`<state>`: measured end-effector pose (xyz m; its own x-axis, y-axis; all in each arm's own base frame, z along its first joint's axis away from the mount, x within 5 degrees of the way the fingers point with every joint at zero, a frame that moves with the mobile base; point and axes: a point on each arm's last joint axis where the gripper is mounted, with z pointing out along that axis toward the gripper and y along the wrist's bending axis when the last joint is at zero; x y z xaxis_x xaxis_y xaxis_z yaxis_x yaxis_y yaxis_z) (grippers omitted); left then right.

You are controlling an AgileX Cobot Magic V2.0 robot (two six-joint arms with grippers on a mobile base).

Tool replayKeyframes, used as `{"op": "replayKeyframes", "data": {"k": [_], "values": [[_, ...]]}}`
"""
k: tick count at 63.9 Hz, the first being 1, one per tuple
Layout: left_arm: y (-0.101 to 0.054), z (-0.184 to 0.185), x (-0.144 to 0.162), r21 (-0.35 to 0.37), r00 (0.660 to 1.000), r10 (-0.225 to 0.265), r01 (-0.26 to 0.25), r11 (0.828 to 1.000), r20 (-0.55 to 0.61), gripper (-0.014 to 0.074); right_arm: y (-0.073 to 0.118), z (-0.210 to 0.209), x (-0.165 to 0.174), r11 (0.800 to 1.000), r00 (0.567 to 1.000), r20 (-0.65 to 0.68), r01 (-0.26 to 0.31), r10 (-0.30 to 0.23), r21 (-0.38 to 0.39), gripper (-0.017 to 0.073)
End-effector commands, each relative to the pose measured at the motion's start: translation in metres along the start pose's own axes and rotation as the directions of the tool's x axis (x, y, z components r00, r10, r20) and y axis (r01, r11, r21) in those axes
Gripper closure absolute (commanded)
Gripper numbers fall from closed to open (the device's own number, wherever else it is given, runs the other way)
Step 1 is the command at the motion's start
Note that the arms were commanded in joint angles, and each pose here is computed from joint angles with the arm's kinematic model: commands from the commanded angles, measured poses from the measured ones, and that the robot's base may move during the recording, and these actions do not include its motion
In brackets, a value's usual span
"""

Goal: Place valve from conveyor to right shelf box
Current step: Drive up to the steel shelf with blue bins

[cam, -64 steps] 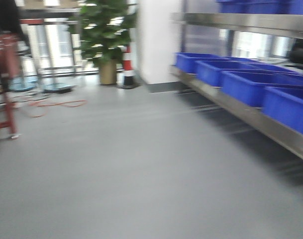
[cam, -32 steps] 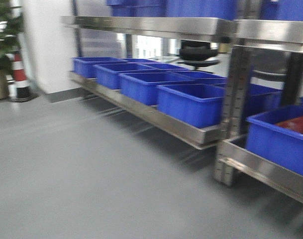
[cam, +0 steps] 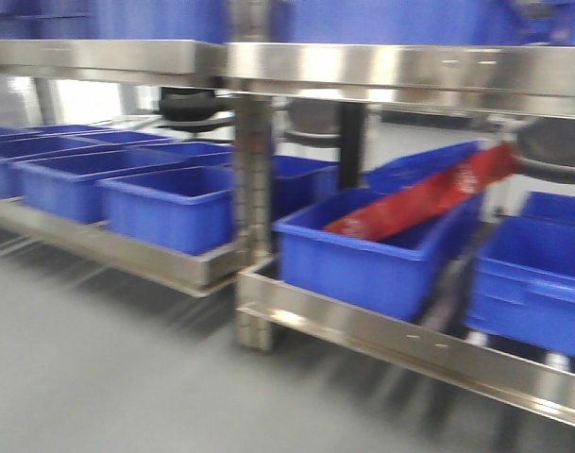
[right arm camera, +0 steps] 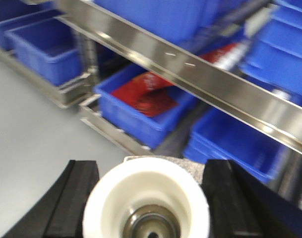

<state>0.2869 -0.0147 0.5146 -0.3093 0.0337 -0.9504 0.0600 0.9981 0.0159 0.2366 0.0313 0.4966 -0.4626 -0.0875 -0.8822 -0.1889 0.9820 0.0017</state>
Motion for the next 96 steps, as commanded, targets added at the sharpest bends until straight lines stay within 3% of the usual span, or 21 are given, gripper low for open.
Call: {"op": "replayKeyframes", "data": {"k": [1,96], "values": [[-0.0017,-0.0086,-0.01,0.009,0.997,-0.012,0.011,1.0,0.08,0.0705,-0.0007,-0.0105,-0.0105,1.0,0.995,0.102,0.009,-0.011,0.017,0.0711],[-0.0017,-0.0086,-0.0102,0.009,0.997,-0.012,0.011,1.0,0.083,0.0705,-0.0007,-0.0105,-0.0105,1.0,0.995,0.102,0.009,-0.011,0.017,0.0711]]}}
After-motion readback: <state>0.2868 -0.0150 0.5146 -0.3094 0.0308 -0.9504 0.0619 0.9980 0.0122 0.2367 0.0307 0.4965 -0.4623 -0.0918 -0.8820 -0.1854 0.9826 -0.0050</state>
